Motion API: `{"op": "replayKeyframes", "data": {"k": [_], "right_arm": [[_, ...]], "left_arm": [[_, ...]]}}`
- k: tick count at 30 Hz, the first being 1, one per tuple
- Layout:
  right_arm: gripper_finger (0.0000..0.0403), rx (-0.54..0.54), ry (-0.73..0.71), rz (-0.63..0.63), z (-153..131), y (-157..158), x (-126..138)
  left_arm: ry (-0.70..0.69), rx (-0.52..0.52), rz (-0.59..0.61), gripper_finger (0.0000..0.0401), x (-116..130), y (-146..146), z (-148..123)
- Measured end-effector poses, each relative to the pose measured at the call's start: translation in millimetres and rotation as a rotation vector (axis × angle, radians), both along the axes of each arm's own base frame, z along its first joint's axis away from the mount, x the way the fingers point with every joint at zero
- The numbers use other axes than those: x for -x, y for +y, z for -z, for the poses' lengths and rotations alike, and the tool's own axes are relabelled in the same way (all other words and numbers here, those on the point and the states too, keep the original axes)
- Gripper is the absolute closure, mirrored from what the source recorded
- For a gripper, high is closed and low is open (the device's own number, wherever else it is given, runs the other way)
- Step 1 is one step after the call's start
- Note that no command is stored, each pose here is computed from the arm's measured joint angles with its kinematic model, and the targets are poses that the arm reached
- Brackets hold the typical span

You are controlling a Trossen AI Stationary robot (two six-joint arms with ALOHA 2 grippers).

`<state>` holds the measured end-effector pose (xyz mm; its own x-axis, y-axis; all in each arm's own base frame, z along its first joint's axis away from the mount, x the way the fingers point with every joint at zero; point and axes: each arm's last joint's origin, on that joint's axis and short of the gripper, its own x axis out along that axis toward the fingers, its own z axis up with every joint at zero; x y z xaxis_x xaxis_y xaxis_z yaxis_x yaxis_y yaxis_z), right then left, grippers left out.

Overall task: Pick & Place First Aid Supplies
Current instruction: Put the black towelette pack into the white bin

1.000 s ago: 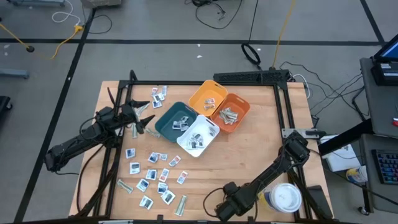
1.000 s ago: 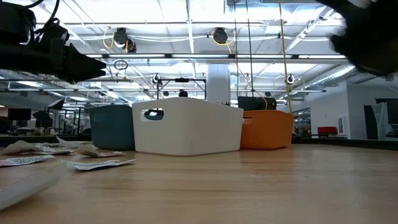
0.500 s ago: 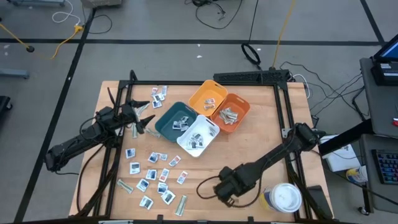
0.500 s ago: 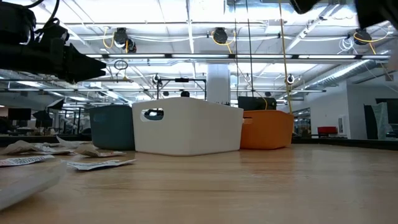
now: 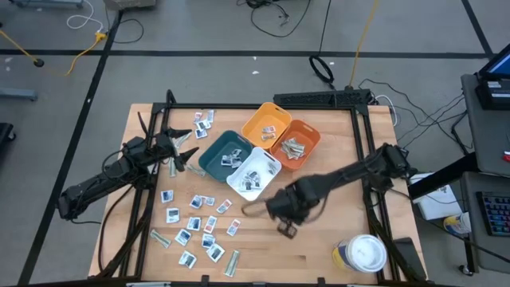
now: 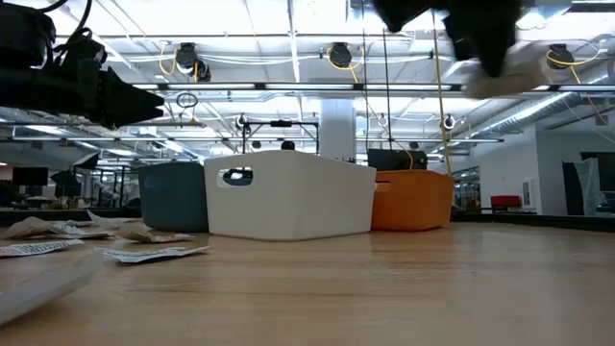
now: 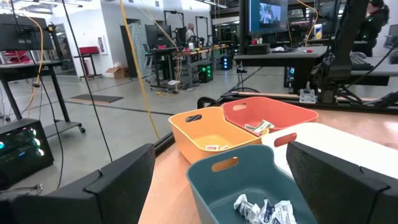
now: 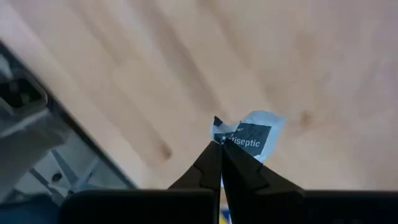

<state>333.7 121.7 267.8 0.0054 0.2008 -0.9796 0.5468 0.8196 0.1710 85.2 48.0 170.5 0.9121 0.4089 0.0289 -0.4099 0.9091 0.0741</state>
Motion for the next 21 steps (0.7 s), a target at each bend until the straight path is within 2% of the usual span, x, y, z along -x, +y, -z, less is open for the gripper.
{"op": "replayKeyframes", "data": {"k": [12, 21], "right_arm": [[0.0403, 0.007, -0.069, 0.041, 0, -97, -23], [0.0403, 0.025, -0.157, -0.015, 3, -142, -50]], "left_arm": [[0.000, 0.000, 0.000, 0.0034, 0, 0, 0], [0.000, 0.000, 0.000, 0.0034, 0, 0, 0]]}}
